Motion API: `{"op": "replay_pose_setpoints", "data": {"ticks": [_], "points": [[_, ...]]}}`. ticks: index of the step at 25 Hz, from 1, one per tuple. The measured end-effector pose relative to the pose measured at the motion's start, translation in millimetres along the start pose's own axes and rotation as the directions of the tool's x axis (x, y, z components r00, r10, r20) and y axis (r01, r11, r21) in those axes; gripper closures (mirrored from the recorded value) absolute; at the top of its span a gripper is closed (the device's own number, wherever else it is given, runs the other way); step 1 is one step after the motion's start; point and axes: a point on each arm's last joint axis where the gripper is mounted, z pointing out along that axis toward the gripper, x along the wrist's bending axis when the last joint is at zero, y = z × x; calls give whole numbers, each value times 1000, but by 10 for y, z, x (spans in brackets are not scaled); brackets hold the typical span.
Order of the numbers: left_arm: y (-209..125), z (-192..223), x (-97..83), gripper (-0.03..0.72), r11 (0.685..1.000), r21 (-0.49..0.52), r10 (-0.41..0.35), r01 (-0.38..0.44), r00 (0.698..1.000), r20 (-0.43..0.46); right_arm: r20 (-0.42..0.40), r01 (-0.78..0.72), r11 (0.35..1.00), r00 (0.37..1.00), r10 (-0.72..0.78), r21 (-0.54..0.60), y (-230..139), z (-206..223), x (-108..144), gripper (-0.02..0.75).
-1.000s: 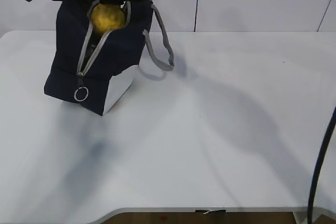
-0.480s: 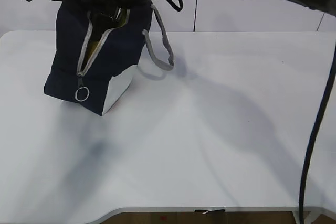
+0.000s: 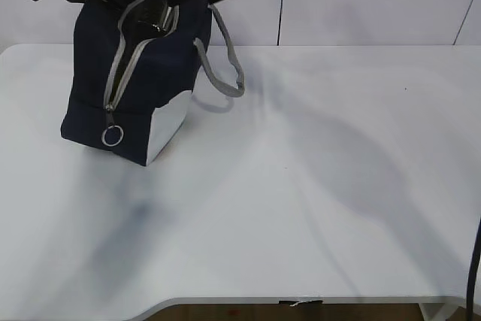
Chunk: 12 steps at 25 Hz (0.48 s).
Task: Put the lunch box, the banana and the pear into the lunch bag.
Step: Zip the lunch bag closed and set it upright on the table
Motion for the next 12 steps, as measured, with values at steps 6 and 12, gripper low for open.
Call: {"op": "replay_pose_setpoints", "data": {"ticks": [6, 12], "points": [[0, 0, 0, 686, 1000, 0, 0, 0, 1000, 0, 74, -228, 968, 972, 221, 105, -93, -75, -319, 265], [2, 0, 1, 686, 1000, -2, 1, -1, 1000, -2, 24, -402, 910, 915, 402, 98, -77, -116, -493, 330]]}}
